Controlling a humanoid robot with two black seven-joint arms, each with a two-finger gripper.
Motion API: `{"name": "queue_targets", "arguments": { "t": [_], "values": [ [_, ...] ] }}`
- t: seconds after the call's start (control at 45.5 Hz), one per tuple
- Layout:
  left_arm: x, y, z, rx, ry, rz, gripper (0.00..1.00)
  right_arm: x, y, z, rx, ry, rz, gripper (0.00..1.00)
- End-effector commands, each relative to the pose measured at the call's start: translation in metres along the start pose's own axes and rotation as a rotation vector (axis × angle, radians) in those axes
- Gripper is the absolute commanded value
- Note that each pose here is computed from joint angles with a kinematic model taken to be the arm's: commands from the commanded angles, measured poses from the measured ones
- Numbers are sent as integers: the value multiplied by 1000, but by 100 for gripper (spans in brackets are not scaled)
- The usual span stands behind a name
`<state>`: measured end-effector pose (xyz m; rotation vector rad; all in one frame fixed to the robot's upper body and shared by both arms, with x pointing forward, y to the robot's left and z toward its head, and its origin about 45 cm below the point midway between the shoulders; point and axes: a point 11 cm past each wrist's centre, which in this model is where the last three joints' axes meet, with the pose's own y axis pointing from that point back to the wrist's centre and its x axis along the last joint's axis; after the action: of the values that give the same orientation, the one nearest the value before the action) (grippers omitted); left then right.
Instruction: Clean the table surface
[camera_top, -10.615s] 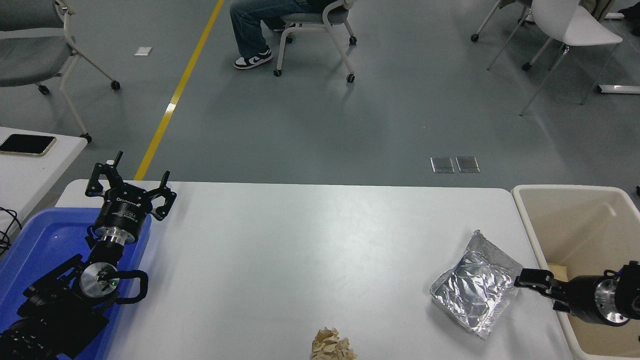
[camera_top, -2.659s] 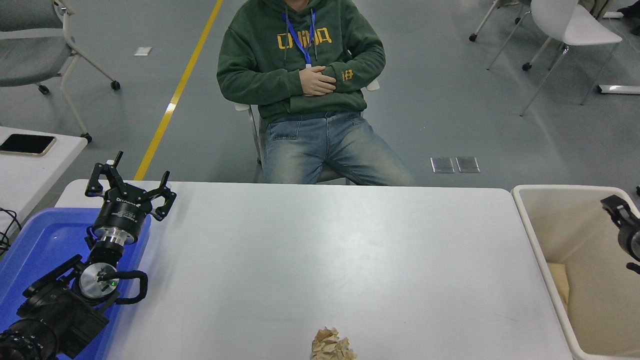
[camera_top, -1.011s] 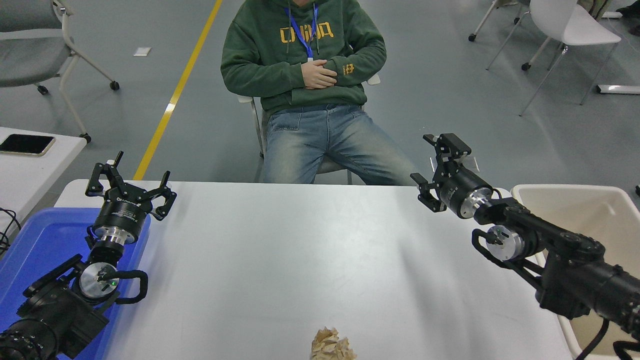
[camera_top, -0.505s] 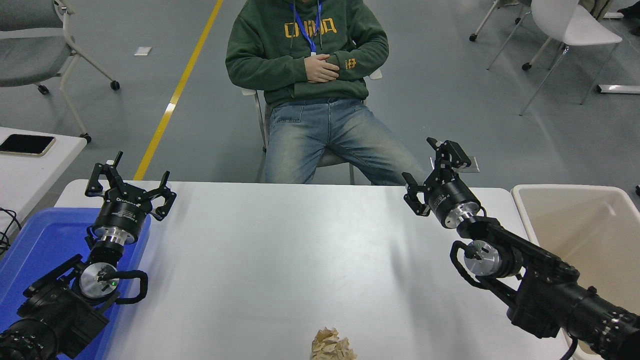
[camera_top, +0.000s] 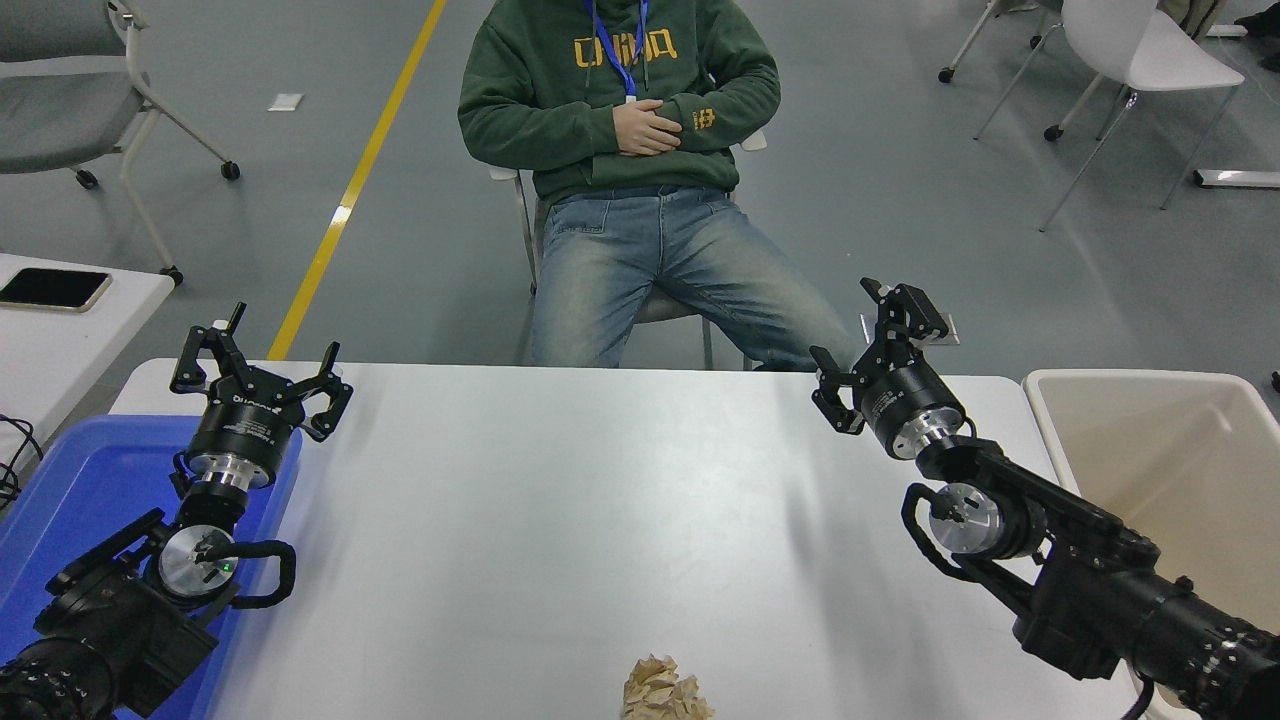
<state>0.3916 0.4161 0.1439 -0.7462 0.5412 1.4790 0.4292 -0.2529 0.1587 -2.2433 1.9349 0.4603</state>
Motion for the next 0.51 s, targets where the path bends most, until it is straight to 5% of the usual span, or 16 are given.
{"name": "queue_targets", "arguments": {
  "t": [0.0, 0.484],
  "values": [
    [0, 0, 0, 1, 1, -1, 100, 19, 8, -10, -36, 210, -53, 98],
    [0, 0, 0, 1, 1, -2, 100, -3, 53, -45, -97, 683, -434, 99]
  ]
}}
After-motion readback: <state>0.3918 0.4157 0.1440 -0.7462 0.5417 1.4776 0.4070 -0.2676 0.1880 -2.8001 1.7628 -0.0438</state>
